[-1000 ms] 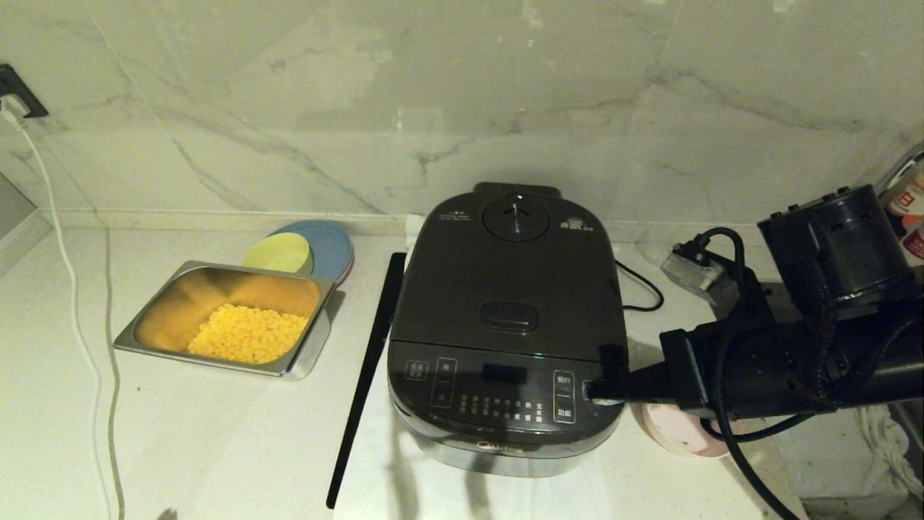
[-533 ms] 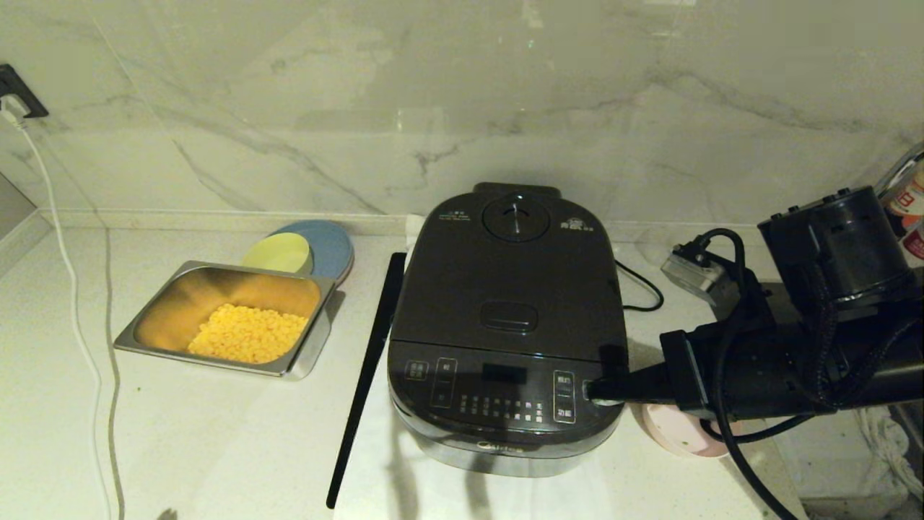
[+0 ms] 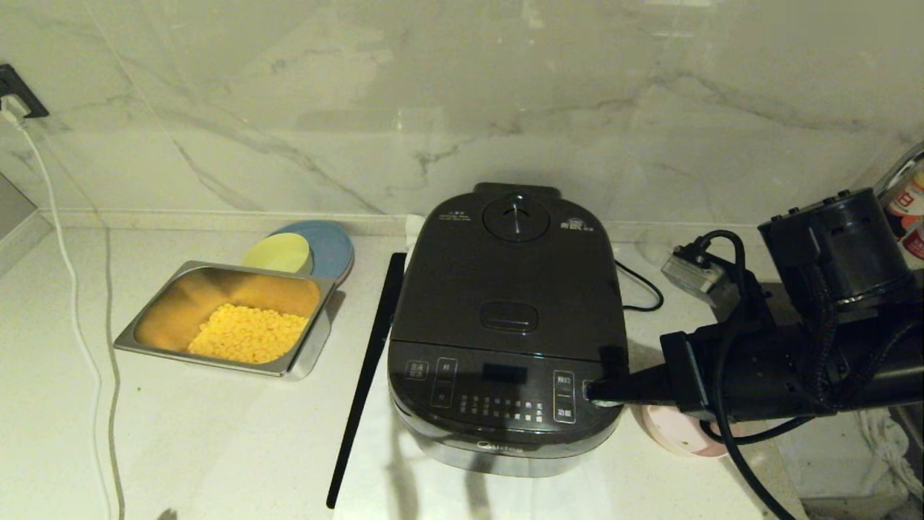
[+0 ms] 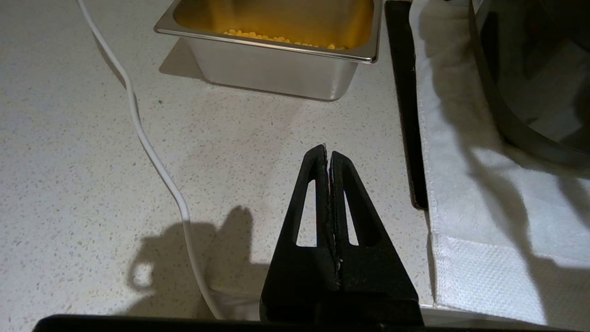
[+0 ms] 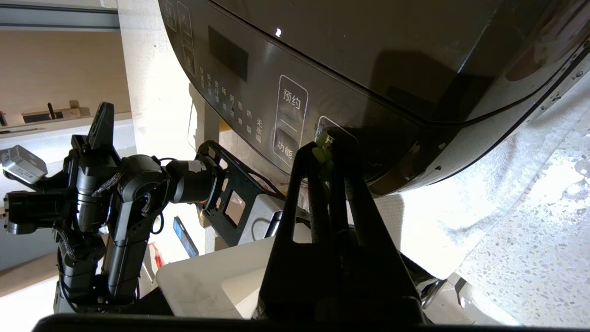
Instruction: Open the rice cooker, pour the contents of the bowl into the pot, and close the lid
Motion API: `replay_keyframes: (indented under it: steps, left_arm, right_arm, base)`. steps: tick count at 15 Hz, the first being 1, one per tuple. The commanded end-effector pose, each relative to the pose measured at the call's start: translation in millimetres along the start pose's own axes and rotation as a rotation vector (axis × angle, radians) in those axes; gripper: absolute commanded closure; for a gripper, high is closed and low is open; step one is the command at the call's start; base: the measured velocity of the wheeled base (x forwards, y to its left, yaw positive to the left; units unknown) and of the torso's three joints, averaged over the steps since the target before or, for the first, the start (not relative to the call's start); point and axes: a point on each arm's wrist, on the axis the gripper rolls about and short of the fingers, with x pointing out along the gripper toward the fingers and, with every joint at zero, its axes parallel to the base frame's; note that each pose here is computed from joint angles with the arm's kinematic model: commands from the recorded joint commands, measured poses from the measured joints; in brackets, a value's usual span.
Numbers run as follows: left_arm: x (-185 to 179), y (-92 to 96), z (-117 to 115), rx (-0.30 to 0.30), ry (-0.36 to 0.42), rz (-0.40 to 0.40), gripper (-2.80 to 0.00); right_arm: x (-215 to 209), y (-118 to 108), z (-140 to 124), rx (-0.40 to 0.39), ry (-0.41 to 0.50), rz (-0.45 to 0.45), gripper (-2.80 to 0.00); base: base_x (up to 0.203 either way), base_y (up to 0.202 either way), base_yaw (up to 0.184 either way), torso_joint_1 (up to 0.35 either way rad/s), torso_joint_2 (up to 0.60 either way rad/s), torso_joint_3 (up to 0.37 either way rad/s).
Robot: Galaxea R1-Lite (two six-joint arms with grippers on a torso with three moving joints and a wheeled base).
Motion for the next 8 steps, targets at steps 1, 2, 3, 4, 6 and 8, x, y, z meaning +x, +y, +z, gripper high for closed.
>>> replay_keyframes:
  steps: [1, 2, 3, 4, 6, 8]
  left_arm:
    - [0.7, 0.0, -2.5, 0.0, 0.009, 0.0, 0.0]
    - [0.7, 0.0, -2.5, 0.0, 0.009, 0.0, 0.0]
    - [0.7, 0.0, -2.5, 0.0, 0.009, 0.0, 0.0]
    - [0.7, 0.0, -2.5, 0.0, 0.009, 0.0, 0.0]
    - [0.7, 0.0, -2.5, 0.0, 0.009, 0.0, 0.0]
    - [0.7, 0.0, -2.5, 0.0, 0.009, 0.0, 0.0]
  right_arm:
    - [-1.9, 1.9, 1.1, -0.002, -0.006, 0.006, 0.0]
    - [-3.9, 3.0, 1.6, -0.004, -0.013, 0.009, 0.0]
    - [-6.8, 4.6, 1.7, -0.008, -0.021, 0.014, 0.0]
    - [-10.5, 6.4, 2.0, -0.013, -0.034, 0.02, 0.0]
    - [-23.1, 12.2, 5.7, -0.027, -0.09, 0.044, 0.0]
    - [-40.9, 20.3, 8.4, -0.05, -0.152, 0.07, 0.0]
  base:
    - [0.0, 0.0, 0.0, 0.0, 0.0, 0.0]
    - [0.0, 0.0, 0.0, 0.0, 0.0, 0.0]
    - [0.0, 0.0, 0.0, 0.0, 0.0, 0.0]
    - [0.0, 0.0, 0.0, 0.0, 0.0, 0.0]
    - [0.0, 0.0, 0.0, 0.0, 0.0, 0.0]
    - [0.0, 0.0, 0.0, 0.0, 0.0, 0.0]
